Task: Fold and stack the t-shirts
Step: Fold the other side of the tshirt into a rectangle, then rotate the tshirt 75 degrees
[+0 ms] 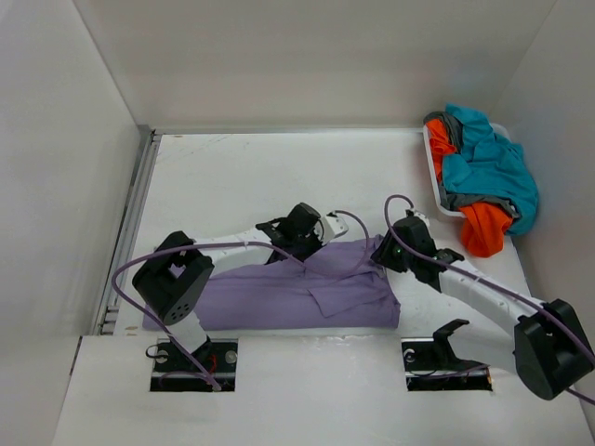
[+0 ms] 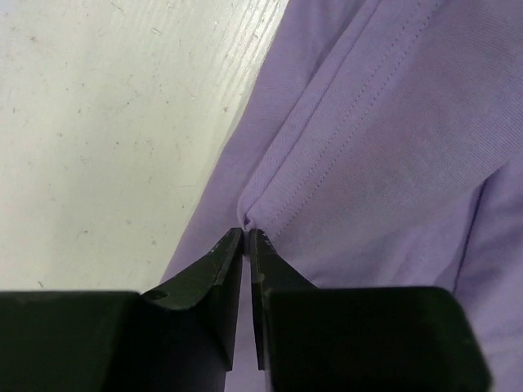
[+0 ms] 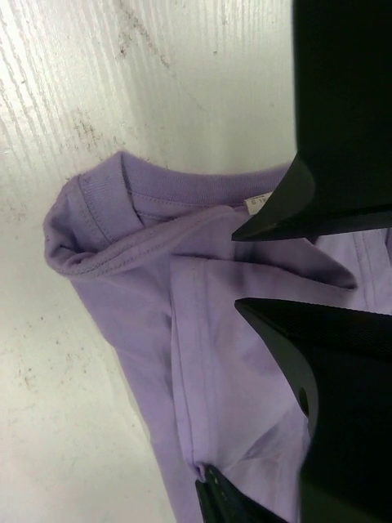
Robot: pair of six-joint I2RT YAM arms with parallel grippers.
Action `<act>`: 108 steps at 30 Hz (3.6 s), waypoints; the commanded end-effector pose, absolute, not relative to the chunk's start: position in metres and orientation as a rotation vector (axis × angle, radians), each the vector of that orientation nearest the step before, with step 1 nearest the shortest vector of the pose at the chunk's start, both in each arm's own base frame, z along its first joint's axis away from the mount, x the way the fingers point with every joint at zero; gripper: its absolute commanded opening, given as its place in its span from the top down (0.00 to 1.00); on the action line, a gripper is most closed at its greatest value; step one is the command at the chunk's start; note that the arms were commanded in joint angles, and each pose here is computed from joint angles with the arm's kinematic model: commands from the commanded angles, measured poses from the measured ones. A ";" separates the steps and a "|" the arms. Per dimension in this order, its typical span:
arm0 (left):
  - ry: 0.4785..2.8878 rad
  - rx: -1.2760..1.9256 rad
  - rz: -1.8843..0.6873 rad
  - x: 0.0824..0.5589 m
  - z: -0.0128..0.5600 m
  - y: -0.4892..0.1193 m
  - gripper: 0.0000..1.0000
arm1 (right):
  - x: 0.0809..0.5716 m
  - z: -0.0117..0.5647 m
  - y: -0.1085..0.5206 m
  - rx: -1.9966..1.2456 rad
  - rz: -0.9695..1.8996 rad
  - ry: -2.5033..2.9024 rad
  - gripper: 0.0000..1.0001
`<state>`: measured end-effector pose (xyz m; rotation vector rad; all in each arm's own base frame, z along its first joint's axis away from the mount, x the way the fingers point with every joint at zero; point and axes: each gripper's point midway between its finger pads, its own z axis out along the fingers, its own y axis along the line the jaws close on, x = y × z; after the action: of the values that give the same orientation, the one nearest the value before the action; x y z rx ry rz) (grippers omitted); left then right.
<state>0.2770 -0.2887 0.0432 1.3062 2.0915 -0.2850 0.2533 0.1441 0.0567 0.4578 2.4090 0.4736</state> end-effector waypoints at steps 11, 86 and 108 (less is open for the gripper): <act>2.011 1.269 -0.247 0.281 0.070 -0.298 0.74 | 0.219 0.078 0.138 0.523 0.530 2.357 0.66; 2.740 0.162 0.460 0.311 0.063 0.162 0.37 | 0.339 0.037 0.131 0.282 0.195 2.761 0.97; 2.792 0.196 0.440 0.301 0.067 0.145 0.38 | 0.546 0.167 0.163 0.206 0.241 2.288 0.46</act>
<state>0.2975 0.1511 0.0597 0.1906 2.8199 0.4366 0.5531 0.2035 0.1157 0.0920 2.4263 0.2528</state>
